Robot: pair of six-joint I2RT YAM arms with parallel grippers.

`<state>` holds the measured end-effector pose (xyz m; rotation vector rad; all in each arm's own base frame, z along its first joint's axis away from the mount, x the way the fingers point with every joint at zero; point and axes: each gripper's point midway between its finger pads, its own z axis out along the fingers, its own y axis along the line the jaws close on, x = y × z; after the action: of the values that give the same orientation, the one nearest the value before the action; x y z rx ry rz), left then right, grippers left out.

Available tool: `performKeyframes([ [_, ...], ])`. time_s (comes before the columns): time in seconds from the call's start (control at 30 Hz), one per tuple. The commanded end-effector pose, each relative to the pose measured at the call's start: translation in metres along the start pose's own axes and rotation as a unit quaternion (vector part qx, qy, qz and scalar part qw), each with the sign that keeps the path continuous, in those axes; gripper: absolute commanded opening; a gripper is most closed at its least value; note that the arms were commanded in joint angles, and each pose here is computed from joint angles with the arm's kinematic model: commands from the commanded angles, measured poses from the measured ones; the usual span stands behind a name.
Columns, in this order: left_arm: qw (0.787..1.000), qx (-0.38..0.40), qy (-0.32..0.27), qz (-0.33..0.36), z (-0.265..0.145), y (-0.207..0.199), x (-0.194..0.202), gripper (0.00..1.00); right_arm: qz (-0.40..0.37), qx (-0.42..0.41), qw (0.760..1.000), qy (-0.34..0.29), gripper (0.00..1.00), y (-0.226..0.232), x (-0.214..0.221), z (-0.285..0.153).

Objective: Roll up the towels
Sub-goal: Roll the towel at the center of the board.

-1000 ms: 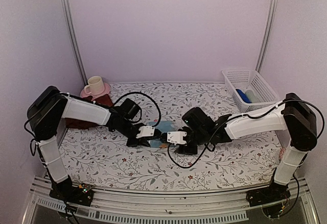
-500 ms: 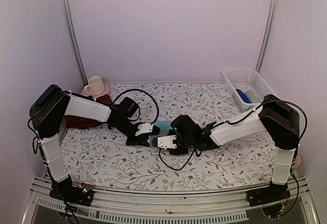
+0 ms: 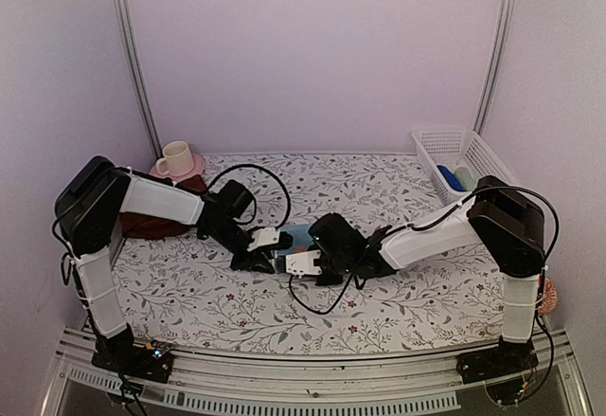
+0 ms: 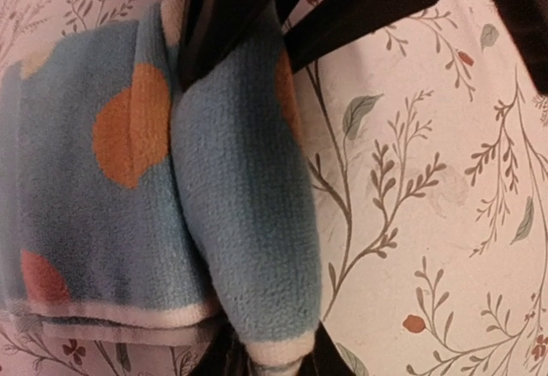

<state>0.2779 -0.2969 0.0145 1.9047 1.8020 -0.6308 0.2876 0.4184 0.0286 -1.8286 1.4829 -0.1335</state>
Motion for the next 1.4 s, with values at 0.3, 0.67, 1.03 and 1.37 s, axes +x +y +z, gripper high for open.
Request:
performKeyframes([
  [0.3,0.999,-0.036,-0.012,-0.032,-0.030,0.008,0.001,0.59,0.014,-0.098,0.995,0.017,0.14,0.028,-0.005,0.005],
  [0.67,0.984,-0.164,-0.067,-0.025,-0.077,0.039,-0.003,0.83,0.060,-0.163,0.985,0.021,0.14,0.032,-0.003,0.001],
  [1.03,0.970,-0.212,-0.106,0.051,-0.088,0.021,-0.001,0.85,0.108,-0.225,0.968,0.023,0.14,0.034,-0.003,0.002],
  [1.37,0.957,-0.237,-0.099,0.134,-0.081,0.000,-0.007,0.85,0.144,-0.288,0.946,0.036,0.14,0.038,-0.001,0.006],
])
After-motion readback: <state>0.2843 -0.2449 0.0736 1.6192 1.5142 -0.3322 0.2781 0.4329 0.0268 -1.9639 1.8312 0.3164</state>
